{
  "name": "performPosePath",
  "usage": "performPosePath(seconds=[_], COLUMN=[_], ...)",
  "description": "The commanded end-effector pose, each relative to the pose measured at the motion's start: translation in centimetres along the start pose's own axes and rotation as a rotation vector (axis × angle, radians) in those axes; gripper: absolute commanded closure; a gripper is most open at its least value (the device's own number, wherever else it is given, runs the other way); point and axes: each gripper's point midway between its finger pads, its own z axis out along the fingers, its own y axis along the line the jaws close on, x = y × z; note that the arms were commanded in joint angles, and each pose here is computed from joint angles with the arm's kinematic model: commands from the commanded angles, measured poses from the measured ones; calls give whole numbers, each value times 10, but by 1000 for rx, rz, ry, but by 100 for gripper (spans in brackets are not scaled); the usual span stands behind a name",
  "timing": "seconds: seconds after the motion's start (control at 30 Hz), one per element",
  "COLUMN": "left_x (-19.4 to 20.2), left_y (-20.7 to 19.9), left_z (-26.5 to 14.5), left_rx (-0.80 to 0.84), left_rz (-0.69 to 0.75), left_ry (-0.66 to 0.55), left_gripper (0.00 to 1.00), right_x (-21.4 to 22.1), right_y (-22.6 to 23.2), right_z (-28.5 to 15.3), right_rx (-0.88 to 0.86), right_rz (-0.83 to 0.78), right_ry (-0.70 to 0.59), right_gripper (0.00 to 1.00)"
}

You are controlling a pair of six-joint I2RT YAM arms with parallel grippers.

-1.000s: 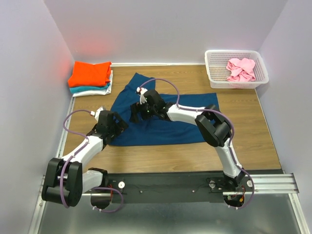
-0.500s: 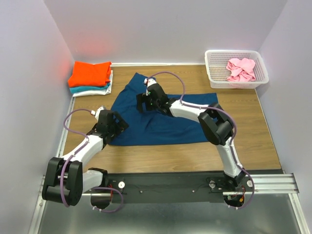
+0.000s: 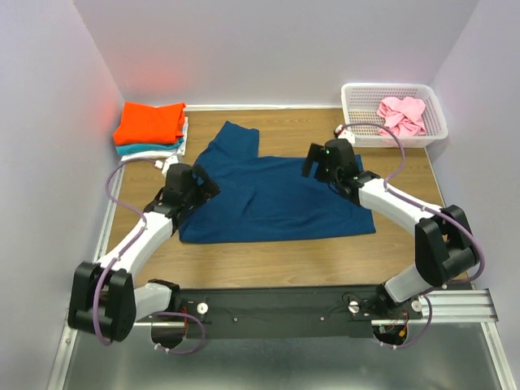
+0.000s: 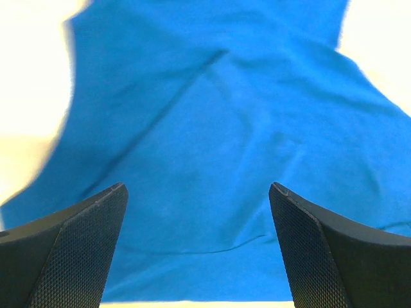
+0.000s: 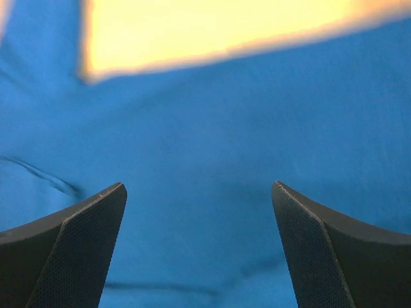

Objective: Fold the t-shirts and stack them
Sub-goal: Fold the tshirt

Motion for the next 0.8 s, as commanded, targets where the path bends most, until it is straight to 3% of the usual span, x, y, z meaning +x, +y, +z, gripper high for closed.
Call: performPosePath(seconds=[0.0,0.13,0.3,0.43,0.77], left_x=[1,23,44,64,101], left_y=[-39,-62,-52,-28,21], left_z=[16,41,57,57,33], left_rx=[74,89,64,10,-73], left_rz=[79,139,120,98,27], left_ry=[9,86,143,179,236], left_gripper=[2,2,2,2,2], right_x=[55,70,99,130,166], right_y=[-38,-54,-65,-75,-90], right_z=[-14,-24,-26,-26,-48], right_rx=[138,187,204,222,234], right_rz=[22,32,43,45,95], right_ry=[135,164,236,321,393], right_gripper=[0,0,0,0,0])
